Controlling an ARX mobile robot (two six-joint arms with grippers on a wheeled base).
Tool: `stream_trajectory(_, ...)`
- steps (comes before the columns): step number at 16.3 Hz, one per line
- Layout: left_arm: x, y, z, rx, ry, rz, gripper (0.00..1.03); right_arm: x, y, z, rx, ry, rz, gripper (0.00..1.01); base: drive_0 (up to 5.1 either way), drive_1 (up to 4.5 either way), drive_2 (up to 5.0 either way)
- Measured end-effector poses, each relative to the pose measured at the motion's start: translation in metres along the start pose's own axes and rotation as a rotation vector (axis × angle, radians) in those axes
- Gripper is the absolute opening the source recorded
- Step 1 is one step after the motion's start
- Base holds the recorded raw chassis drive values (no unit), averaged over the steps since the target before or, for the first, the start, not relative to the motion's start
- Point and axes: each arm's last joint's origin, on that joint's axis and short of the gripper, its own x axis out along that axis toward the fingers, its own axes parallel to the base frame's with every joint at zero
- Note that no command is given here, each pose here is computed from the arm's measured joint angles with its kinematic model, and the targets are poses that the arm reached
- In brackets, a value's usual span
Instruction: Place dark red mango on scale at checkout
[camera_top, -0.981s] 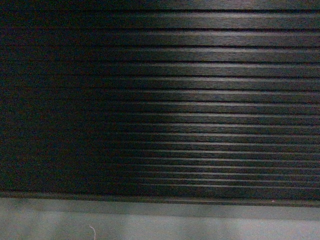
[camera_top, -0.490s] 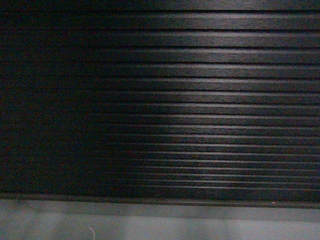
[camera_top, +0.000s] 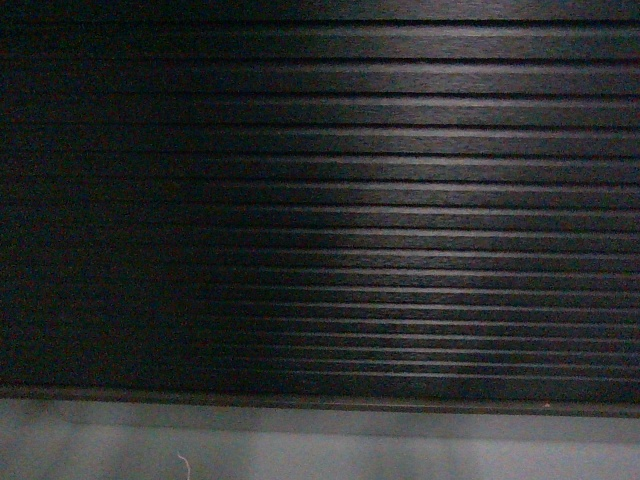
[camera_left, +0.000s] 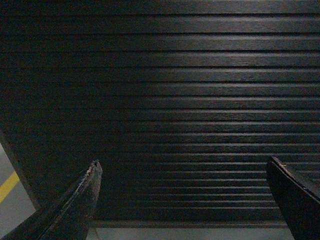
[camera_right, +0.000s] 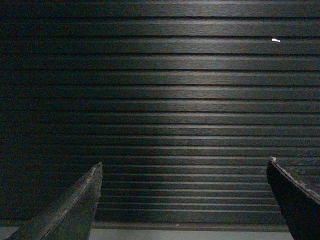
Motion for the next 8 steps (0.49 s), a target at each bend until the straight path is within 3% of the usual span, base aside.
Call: stream_trajectory(8, 0.0, 0.0, -0.0001, 0.0, 0.001, -0.001, 0.98, 0.0, 0.0, 0.0001, 0.001, -0.001, -0.002, 0.98, 0.0, 0.0, 0.0)
